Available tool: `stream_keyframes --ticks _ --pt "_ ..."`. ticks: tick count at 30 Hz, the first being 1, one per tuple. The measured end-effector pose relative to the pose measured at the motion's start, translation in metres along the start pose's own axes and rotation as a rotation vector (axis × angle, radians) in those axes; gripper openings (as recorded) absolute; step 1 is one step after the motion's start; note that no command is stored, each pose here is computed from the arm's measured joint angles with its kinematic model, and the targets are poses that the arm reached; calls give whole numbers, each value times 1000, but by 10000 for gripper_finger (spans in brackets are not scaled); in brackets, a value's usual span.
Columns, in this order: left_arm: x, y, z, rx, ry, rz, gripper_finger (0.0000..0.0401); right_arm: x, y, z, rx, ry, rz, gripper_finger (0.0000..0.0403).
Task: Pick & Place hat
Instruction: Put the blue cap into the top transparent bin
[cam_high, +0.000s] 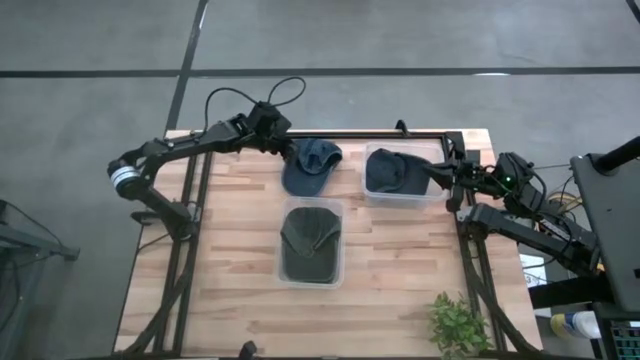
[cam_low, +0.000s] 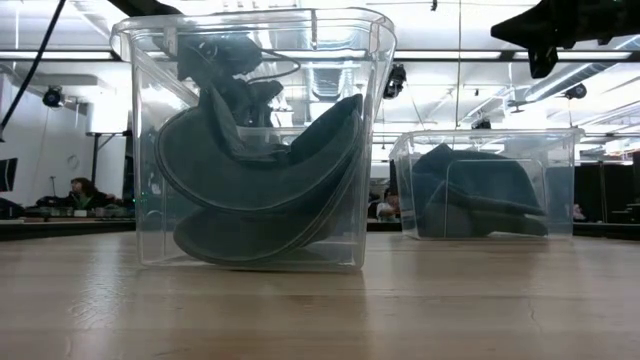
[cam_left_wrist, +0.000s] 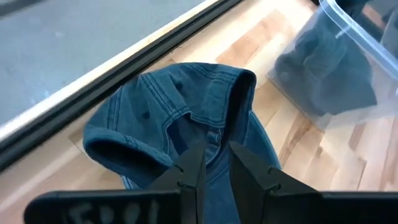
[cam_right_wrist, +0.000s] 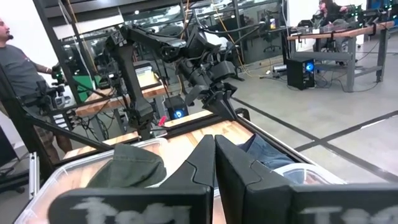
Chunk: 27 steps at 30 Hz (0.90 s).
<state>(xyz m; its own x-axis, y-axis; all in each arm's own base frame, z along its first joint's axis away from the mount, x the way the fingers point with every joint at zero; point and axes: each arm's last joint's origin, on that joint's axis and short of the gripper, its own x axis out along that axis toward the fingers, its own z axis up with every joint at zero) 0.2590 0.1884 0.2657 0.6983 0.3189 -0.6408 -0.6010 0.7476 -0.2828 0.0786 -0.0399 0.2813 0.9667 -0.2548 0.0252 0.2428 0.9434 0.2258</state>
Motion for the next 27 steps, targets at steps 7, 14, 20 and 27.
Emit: stream_keyframes --ticks 7,14,20,27 --pt "0 -2 0 72 9 -40 62 1 -1 -2 2 5 0 9" --pt "8 -3 -4 111 43 -88 78 1 -1 -2 1 3 0 9" --pt "18 -1 -8 102 74 -84 148 1 -1 -2 14 3 1 9" --pt "14 3 -8 72 53 70 223 1 -1 -2 26 3 0 9"
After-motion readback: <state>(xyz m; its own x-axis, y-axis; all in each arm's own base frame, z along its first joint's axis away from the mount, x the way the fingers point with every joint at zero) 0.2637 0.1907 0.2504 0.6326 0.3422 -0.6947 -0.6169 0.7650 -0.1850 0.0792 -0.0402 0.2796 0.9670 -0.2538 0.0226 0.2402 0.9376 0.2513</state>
